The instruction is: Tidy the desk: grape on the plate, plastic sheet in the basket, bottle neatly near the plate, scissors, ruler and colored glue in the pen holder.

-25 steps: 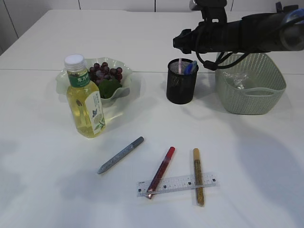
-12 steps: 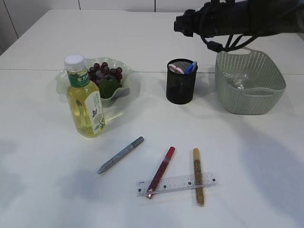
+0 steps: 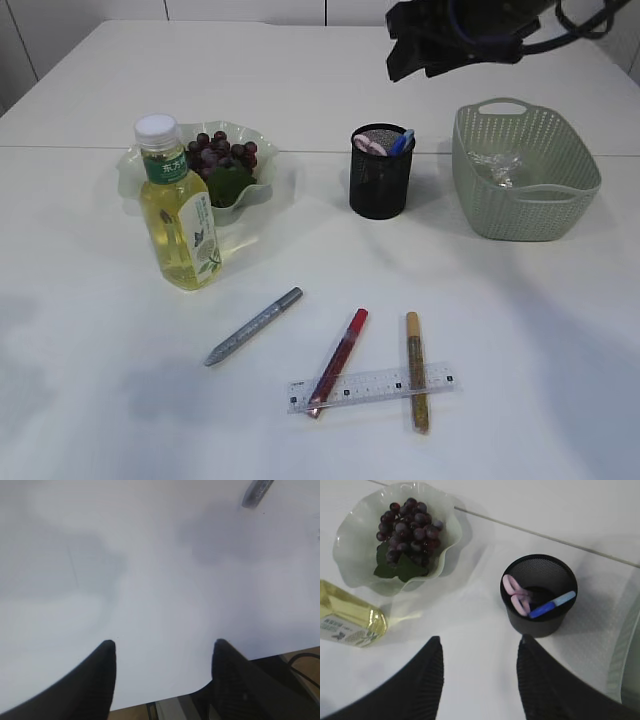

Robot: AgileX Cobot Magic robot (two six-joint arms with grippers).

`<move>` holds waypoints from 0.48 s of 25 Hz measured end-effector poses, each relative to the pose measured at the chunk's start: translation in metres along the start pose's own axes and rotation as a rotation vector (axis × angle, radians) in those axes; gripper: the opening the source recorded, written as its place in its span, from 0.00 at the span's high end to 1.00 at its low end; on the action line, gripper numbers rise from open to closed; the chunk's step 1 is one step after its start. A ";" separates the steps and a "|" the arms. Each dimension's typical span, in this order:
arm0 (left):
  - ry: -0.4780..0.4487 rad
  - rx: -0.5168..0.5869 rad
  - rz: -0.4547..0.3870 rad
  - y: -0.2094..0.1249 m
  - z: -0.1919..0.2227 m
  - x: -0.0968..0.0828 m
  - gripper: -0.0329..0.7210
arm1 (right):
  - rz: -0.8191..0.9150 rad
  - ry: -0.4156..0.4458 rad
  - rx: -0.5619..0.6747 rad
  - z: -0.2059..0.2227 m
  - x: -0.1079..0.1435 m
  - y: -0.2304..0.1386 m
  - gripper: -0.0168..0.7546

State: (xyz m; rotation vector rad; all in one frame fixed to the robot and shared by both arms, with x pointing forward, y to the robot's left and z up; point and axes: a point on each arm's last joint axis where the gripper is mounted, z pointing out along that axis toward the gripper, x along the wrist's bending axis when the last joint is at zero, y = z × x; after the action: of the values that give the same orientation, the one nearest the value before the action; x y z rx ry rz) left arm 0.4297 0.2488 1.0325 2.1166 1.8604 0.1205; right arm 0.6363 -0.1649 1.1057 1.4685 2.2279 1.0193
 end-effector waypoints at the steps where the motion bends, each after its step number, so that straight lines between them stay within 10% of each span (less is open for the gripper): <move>1: 0.000 0.000 0.000 0.000 0.000 0.000 0.37 | -0.017 -0.003 0.015 -0.007 0.008 0.000 0.48; 12: 0.000 0.000 0.000 0.000 0.000 0.000 0.37 | -0.095 0.006 0.299 -0.015 0.052 -0.033 0.48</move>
State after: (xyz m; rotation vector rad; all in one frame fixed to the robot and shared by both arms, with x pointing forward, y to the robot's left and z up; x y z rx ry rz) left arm 0.4297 0.2488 1.0325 2.1166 1.8604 0.1205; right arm 0.5815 -0.1324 1.1011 1.4556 2.5130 0.6847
